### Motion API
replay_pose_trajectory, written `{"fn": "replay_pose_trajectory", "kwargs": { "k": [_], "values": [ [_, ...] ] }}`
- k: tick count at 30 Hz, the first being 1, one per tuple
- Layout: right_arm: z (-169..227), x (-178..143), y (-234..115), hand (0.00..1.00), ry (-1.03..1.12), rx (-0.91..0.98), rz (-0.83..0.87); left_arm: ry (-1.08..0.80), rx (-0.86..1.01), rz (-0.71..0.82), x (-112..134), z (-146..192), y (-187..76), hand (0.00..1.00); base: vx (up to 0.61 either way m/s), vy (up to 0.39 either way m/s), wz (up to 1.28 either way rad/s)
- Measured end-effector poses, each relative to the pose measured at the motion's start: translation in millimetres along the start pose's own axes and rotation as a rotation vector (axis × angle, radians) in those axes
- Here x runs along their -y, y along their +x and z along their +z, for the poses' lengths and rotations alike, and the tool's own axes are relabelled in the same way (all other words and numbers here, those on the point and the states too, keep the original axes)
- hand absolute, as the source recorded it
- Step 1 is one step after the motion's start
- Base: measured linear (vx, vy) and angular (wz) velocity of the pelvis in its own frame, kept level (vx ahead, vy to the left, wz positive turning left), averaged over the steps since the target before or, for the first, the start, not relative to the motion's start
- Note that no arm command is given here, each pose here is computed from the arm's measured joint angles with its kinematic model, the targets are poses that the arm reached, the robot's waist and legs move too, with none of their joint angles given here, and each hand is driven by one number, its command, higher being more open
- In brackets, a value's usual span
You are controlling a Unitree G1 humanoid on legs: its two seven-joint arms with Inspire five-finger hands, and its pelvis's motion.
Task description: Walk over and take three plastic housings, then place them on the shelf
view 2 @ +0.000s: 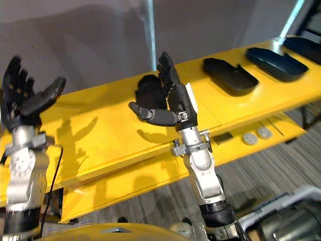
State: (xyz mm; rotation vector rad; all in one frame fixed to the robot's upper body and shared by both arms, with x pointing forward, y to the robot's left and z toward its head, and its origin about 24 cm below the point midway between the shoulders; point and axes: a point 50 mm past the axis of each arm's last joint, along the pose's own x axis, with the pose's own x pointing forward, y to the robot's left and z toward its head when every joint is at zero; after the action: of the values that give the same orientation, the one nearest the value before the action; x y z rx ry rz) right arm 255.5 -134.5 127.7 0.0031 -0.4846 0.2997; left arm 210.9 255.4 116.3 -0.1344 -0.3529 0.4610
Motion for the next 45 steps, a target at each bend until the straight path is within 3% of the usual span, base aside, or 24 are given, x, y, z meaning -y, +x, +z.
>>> {"fn": "replay_pose_trajectory", "kwargs": {
  "k": [4, 10, 18, 28, 45],
  "values": [
    [-30.7, -7.6, 15.1, 1.0, 0.027, -0.176, 0.06, 0.02, -0.104, -0.058, -9.6, -15.0, -26.9, 1.0, -0.05, -0.013, 0.45],
    [-65.6, -41.9, 16.5, 1.0, 0.093, -0.376, 0.139, -0.039, -0.17, -0.147, -2.6, -23.9, -52.8, 1.0, -0.02, -0.003, 0.23],
    [-80.6, -46.1, 21.9, 1.0, 0.086, -0.464, -0.078, -0.192, -0.254, -0.255, 17.7, -35.7, -72.2, 1.0, -0.01, -0.004, 0.05],
    [-98.9, -36.4, 5.8, 1.0, -0.045, -0.573, -0.268, -0.284, -0.268, -0.3, 25.7, -37.0, -75.0, 1.0, 0.01, -0.006, -0.02],
    [-99.8, -50.5, -8.0, 1.0, 0.001, -0.548, -0.294, -0.381, -0.283, -0.401, 40.7, -38.2, -81.0, 1.0, 0.0, -0.006, -0.07]
  ]
}}
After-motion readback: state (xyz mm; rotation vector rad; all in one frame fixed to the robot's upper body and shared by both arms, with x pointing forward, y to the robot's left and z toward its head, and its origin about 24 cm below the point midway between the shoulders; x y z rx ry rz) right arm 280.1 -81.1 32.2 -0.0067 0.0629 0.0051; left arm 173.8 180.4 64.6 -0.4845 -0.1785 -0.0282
